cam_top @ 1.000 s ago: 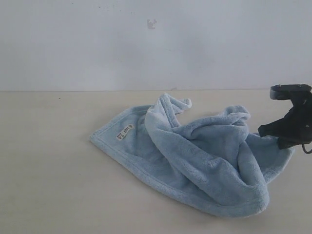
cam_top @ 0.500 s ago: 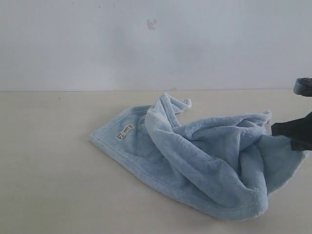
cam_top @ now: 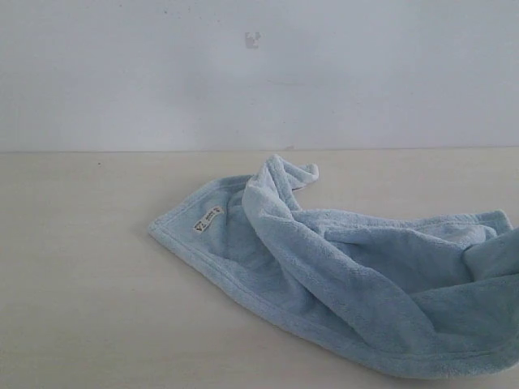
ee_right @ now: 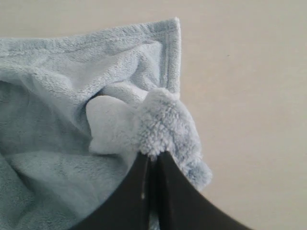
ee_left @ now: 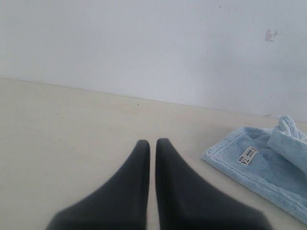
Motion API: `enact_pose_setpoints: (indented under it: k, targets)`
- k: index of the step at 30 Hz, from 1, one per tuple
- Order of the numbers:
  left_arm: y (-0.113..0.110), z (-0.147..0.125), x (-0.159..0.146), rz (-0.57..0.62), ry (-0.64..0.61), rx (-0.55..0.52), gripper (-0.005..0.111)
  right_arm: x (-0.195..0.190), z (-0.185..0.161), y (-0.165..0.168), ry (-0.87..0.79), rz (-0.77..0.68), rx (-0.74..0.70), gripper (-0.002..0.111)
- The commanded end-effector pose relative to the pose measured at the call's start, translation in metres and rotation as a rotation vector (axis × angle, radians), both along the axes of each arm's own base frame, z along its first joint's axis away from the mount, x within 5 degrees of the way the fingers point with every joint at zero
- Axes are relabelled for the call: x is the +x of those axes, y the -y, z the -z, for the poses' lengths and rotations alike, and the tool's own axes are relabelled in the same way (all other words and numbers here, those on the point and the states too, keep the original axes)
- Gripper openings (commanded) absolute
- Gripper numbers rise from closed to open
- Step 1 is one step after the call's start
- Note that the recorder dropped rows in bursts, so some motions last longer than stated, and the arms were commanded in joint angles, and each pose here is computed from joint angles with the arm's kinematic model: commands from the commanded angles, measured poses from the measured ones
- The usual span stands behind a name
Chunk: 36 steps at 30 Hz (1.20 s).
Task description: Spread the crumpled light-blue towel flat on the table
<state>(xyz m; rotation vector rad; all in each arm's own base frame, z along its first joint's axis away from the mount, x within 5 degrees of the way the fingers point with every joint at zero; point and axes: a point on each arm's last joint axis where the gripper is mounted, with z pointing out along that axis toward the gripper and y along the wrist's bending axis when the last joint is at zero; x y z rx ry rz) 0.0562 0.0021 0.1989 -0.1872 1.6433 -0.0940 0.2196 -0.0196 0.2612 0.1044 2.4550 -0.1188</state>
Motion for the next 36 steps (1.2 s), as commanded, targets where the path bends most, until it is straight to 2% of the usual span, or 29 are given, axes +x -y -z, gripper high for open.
enact_pose_setpoints:
  k: [1,9,11,13,14,18,20,24,31,33,36]
  targets:
    - [0.000,0.000,0.000,0.002,0.013,-0.006,0.004,-0.002,-0.002,0.002,0.012,0.017,-0.007,0.000]
    - [0.000,-0.001,0.000,0.002,0.018,-0.006,0.004,-0.001,-0.003,0.000,0.035,0.028,0.034,0.000]
    - [-0.001,-0.006,0.000,-0.005,0.075,-0.011,0.004,0.000,-0.003,-0.001,0.047,0.030,0.042,0.000]
    - [-0.002,-0.014,0.000,-0.017,0.178,-0.132,0.004,0.001,-0.004,-0.001,0.061,0.028,0.045,0.000]
    - [-0.002,-0.014,0.000,-0.017,0.184,-0.251,0.004,0.002,-0.004,-0.001,0.068,0.028,0.047,0.000]
    - [0.002,-0.006,0.000,0.004,0.097,-0.521,0.004,0.003,-0.005,-0.002,0.079,0.030,0.056,0.000]
    - [0.006,-0.001,0.000,0.023,0.032,-0.581,0.004,0.003,-0.005,-0.002,0.081,0.030,0.059,0.000]
    - [0.014,-0.009,-0.003,0.098,-0.041,-0.512,0.004,0.004,-0.006,-0.003,0.094,0.028,0.069,0.000]
    - [0.036,-0.035,-0.012,0.368,-0.018,-0.523,0.004,0.005,-0.007,-0.003,0.113,0.030,0.080,0.000]
    - [0.042,-0.042,-0.008,0.431,-0.053,-0.511,0.004,0.005,-0.007,-0.004,0.115,0.027,0.088,0.000]
    - [0.046,-0.055,0.002,0.489,-0.135,-0.435,0.004,0.005,-0.007,-0.006,0.116,0.007,0.100,0.000]
